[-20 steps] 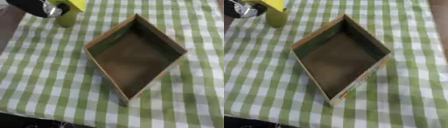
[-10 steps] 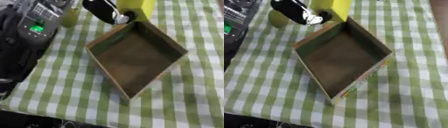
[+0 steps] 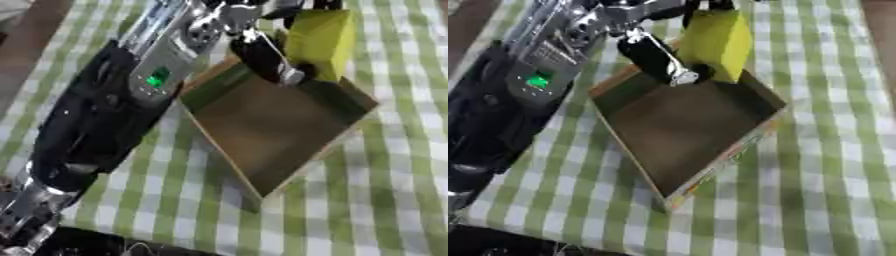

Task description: Pick up objects on the table and place them in the box.

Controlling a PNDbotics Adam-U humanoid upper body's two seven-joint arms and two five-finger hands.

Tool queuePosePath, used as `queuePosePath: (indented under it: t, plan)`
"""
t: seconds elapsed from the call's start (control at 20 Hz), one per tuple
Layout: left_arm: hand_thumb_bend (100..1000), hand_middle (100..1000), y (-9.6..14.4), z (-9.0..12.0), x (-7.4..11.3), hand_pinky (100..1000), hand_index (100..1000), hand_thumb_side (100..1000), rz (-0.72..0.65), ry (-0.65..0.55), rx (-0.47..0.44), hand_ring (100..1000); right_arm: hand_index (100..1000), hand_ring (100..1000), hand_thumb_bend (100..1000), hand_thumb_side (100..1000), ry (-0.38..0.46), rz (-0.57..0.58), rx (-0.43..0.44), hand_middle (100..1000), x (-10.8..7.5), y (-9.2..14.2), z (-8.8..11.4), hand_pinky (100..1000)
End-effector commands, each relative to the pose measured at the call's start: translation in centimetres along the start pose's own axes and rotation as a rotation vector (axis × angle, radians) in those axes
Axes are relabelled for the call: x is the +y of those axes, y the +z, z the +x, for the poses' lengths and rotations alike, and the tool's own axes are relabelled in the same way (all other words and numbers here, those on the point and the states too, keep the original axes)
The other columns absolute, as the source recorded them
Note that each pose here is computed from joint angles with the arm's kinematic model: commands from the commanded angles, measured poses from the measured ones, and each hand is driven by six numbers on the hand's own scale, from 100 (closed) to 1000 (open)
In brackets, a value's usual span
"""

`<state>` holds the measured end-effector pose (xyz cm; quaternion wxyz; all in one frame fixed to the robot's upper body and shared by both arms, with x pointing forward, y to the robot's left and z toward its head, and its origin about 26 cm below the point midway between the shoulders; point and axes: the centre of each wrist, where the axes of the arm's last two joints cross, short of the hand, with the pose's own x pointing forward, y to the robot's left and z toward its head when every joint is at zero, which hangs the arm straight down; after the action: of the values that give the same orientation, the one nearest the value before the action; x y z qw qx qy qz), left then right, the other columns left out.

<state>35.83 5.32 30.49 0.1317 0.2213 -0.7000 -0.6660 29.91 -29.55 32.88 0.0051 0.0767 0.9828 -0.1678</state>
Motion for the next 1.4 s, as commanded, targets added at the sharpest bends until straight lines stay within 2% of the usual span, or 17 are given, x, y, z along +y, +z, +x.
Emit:
queuePosePath:
  t: [0.05, 0.45, 0.75, 0.8, 0.85, 1.0, 1.05, 1.1, 1.15, 1.25, 1.35, 1.4]
  plan:
    - [100, 481, -0.5, 0.1, -0.4, 617, 579, 239, -0.016, -0.034, -0.002, 491, 822, 616, 100, 470, 0.002, 0.003, -0.026, 575, -0.3, -0.8, 0.4, 891]
    - [100, 487, -1.2, -1.6, -4.7, 616, 581, 193, -0.168, -0.053, 0.046, 498, 823, 623, 100, 470, 0.007, 0.005, -0.014, 573, -0.3, -0.5, 0.4, 894]
    - [100, 504, -1.3, -2.2, -6.6, 627, 600, 156, -0.242, -0.055, 0.064, 512, 823, 622, 100, 470, 0.011, 0.007, -0.012, 572, -0.3, -0.5, 0.4, 894]
    - [100, 522, -1.4, -2.3, -6.9, 642, 621, 135, -0.260, -0.056, 0.063, 528, 823, 622, 100, 470, 0.011, 0.007, -0.012, 572, -0.3, -0.5, 0.4, 894]
    - [100, 550, -1.4, -2.4, -7.2, 659, 653, 156, -0.283, -0.055, 0.060, 552, 823, 622, 100, 470, 0.012, 0.007, -0.012, 572, -0.3, -0.5, 0.4, 894]
    - [100, 720, -1.4, -2.7, -7.6, 780, 828, 253, -0.330, -0.043, 0.058, 732, 823, 622, 100, 470, 0.013, 0.007, -0.011, 572, -0.3, -0.4, 0.4, 894]
    - [156, 786, -1.4, -2.8, -7.6, 838, 886, 309, -0.340, -0.040, 0.063, 800, 823, 622, 100, 470, 0.013, 0.008, -0.010, 572, -0.3, -0.4, 0.4, 894]
    - [194, 804, -1.4, -2.9, -7.6, 855, 899, 333, -0.347, -0.038, 0.070, 818, 823, 621, 100, 470, 0.013, 0.008, -0.010, 572, -0.4, -0.4, 0.4, 894]
    - [321, 843, -1.3, -3.0, -7.5, 890, 927, 385, -0.347, -0.041, 0.079, 854, 823, 621, 100, 470, 0.014, 0.008, -0.009, 572, -0.4, -0.4, 0.4, 894]
    - [656, 904, -1.2, -3.1, -7.3, 942, 958, 496, -0.334, -0.057, 0.108, 913, 823, 621, 100, 470, 0.014, 0.008, -0.009, 572, -0.4, -0.4, 0.4, 894]
    - [765, 927, -1.0, -3.3, -7.1, 958, 965, 535, -0.315, -0.088, 0.157, 934, 823, 621, 100, 470, 0.015, 0.008, -0.008, 571, -0.4, -0.4, 0.4, 894]
    - [775, 929, -0.9, -3.4, -7.0, 961, 966, 544, -0.303, -0.103, 0.180, 937, 823, 621, 100, 470, 0.016, 0.007, -0.007, 571, -0.4, -0.3, 0.4, 894]
